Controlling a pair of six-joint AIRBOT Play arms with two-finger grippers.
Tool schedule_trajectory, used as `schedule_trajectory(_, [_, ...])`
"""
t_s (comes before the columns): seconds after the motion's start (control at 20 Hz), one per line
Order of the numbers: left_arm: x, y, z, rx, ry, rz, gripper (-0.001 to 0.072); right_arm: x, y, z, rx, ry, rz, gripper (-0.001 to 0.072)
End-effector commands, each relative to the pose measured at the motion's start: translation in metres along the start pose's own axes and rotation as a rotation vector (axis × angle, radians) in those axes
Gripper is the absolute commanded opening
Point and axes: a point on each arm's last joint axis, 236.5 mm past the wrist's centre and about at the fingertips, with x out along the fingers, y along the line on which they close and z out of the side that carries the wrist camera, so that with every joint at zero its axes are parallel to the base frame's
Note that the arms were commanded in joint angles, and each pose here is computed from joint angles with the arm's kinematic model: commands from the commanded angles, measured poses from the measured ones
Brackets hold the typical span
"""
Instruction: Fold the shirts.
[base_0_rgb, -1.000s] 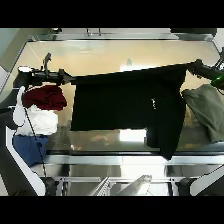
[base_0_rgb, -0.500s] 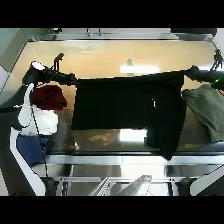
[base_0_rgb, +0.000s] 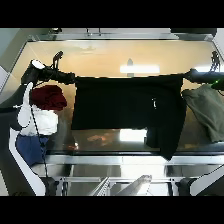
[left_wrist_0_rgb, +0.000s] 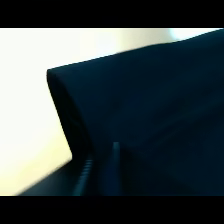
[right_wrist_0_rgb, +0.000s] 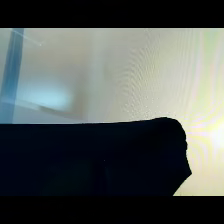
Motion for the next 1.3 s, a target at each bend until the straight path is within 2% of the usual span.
schedule_trajectory(0.0, [-0.002,-0.009,-0.012,0.006,0.053,-0.035,0.0285,0.0,0.005,-0.006,-0.002,0.027,0.022,0.0299])
schedule_trajectory(0.1, [-0.014,-0.017,-0.016,0.02,0.094,-0.067,0.0285,-0.004,0.012,-0.009,-0.007,0.046,0.044,0.0299])
schedule_trajectory(0.25, [-0.049,-0.024,-0.009,-0.013,0.11,-0.085,0.0284,-0.02,0.009,-0.015,0.019,0.108,-0.029,0.029])
schedule_trajectory(0.3, [-0.064,-0.023,-0.009,-0.034,0.104,-0.08,0.0284,-0.03,0.008,-0.017,0.035,0.136,-0.059,0.023])
schedule_trajectory(0.35, [-0.08,-0.02,-0.01,-0.069,0.091,-0.069,0.0284,-0.041,0.01,-0.018,0.038,0.159,-0.076,0.007])
schedule_trajectory(0.4, [-0.096,-0.016,-0.012,-0.11,0.079,-0.059,0.0284,-0.054,0.013,-0.015,0.063,0.161,-0.091,0.0016])
schedule_trajectory(0.45, [-0.114,-0.013,-0.015,-0.159,0.07,-0.05,0.0279,-0.068,0.02,-0.007,0.1,0.146,-0.092,0.0016])
schedule_trajectory(0.5, [-0.128,-0.011,-0.02,-0.188,0.068,-0.047,0.0233,-0.08,0.03,0.0,0.115,0.135,-0.09,0.0015])
schedule_trajectory(0.55, [-0.142,-0.012,-0.027,-0.205,0.074,-0.049,0.0006,-0.093,0.041,0.006,0.126,0.126,-0.086,0.0015])
schedule_trajectory(0.75, [-0.16,-0.027,-0.065,-0.262,0.129,-0.071,-0.0004,-0.132,0.093,-0.009,0.098,0.225,-0.018,0.0015])
schedule_trajectory(0.9, [-0.139,-0.045,-0.113,-0.288,0.208,-0.107,-0.0004,-0.151,0.115,-0.047,0.097,0.339,0.034,0.0015])
schedule_trajectory(1.0, [-0.121,-0.049,-0.14,-0.303,0.237,-0.111,-0.0004,-0.165,0.115,-0.069,0.141,0.333,0.027,0.0015])
schedule_trajectory(1.05, [-0.115,-0.049,-0.151,-0.313,0.258,-0.11,0.0091,-0.171,0.115,-0.08,0.164,0.318,0.021,0.0016])
schedule_trajectory(1.15, [-0.106,-0.044,-0.174,-0.333,0.315,-0.084,0.0684,-0.182,0.114,-0.104,0.192,0.293,-0.004,0.0016])
schedule_trajectory(1.2, [-0.103,-0.041,-0.183,-0.337,0.338,-0.065,0.0716,-0.184,0.114,-0.115,0.194,0.284,-0.013,0.0016])
schedule_trajectory(1.25, [-0.102,-0.035,-0.188,-0.331,0.351,-0.033,0.0715,-0.187,0.114,-0.123,0.198,0.279,-0.019,0.0016])
